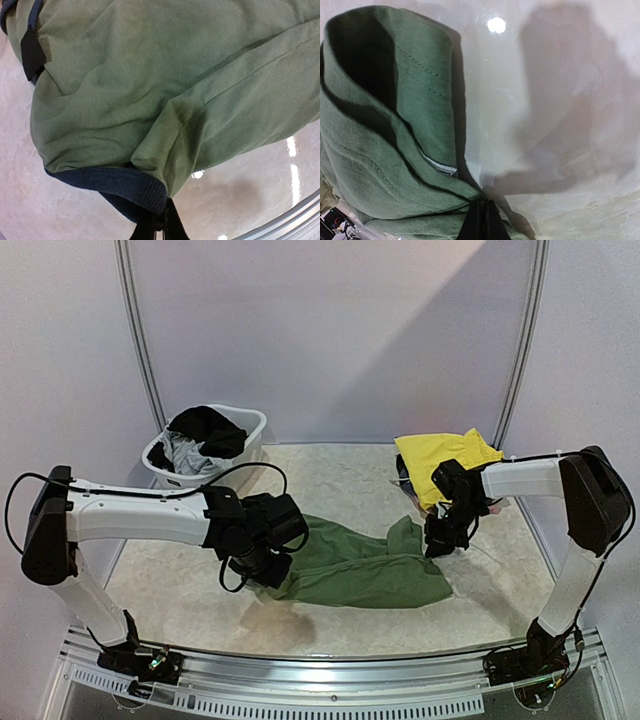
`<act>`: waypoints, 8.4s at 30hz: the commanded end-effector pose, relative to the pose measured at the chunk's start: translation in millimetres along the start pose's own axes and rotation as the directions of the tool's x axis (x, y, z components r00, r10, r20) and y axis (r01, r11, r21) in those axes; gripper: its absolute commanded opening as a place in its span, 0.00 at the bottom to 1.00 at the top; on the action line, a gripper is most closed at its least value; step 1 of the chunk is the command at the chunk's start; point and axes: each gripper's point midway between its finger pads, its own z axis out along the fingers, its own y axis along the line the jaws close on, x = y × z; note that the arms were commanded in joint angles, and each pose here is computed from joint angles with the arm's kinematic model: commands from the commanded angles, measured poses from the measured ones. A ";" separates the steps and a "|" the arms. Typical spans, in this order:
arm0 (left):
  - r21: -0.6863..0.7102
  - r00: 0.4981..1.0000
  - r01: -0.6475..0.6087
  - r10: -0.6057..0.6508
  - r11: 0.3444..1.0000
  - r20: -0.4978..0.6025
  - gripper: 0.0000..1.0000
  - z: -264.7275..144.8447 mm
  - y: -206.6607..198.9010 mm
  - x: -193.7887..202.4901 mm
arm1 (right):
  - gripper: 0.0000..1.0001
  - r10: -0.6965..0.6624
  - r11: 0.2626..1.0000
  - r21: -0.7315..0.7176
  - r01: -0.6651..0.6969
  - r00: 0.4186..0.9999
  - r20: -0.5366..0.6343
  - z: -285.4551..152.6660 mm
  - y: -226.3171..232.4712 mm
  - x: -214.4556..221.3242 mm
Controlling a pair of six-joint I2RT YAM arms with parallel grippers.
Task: Fold and stack the mixed laundry pile
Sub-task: Pick up the crumpled tank top from the center of the board, then flatten out the crumpled tank top at the center of the board, then move the bin to the corner of the board, then smooth out the flattened tank top at the center of the board.
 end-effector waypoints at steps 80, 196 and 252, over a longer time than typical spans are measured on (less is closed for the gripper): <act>0.096 0.884 0.455 -0.462 0.885 0.067 0.92 -53.2 132.8 -176.3 | 0.63 -0.149 0.983 -0.038 0.179 0.903 0.403 -170.0 79.8 -111.0; -0.043 0.994 0.094 -0.091 0.995 0.063 0.82 -147.6 117.6 -76.3 | 0.63 -0.001 0.997 0.068 0.025 0.945 -0.326 -32.2 -11.8 282.7; 0.202 0.928 -0.318 0.348 0.926 -0.133 0.59 -53.7 -29.8 0.1 | 0.00 0.130 0.946 0.312 -0.092 0.986 -0.104 -54.0 -104.7 245.0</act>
